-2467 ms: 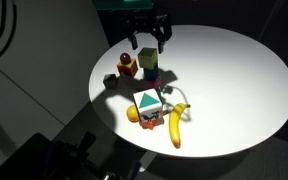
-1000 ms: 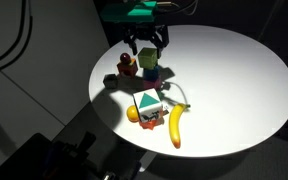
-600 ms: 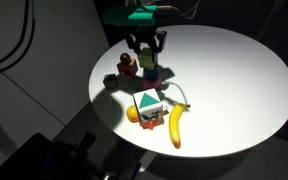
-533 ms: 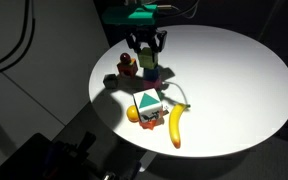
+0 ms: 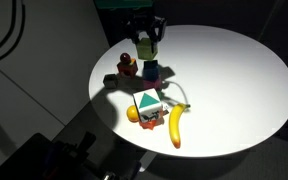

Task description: Pick up the lime green block and put it on the gray block

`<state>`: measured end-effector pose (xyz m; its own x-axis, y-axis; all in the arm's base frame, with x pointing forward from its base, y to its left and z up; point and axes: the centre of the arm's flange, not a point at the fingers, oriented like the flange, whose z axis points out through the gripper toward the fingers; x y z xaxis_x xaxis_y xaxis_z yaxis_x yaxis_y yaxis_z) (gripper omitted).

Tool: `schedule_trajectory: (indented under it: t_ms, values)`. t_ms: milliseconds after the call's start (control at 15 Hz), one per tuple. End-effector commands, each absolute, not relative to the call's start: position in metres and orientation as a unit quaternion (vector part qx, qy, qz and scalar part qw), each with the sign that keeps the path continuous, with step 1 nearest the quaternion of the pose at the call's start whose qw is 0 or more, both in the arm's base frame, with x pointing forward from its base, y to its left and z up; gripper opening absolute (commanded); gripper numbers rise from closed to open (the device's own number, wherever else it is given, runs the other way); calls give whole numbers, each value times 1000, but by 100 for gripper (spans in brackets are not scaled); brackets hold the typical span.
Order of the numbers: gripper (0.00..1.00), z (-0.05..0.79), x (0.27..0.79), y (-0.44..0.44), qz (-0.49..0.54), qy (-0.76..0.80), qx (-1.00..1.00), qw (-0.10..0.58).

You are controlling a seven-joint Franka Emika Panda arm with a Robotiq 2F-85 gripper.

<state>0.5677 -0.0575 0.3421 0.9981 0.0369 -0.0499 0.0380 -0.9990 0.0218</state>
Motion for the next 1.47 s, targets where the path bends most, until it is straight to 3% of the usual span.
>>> schedule_trajectory:
  t_ms: [0,1067,1133,1400]
  values:
    - [31,365,552,-44,-21,42,999,23]
    - [31,352,537,23,-35,194,980,24]
    - [56,351,537,24,-36,196,980,24]
    - [56,348,537,24,-38,196,980,24]
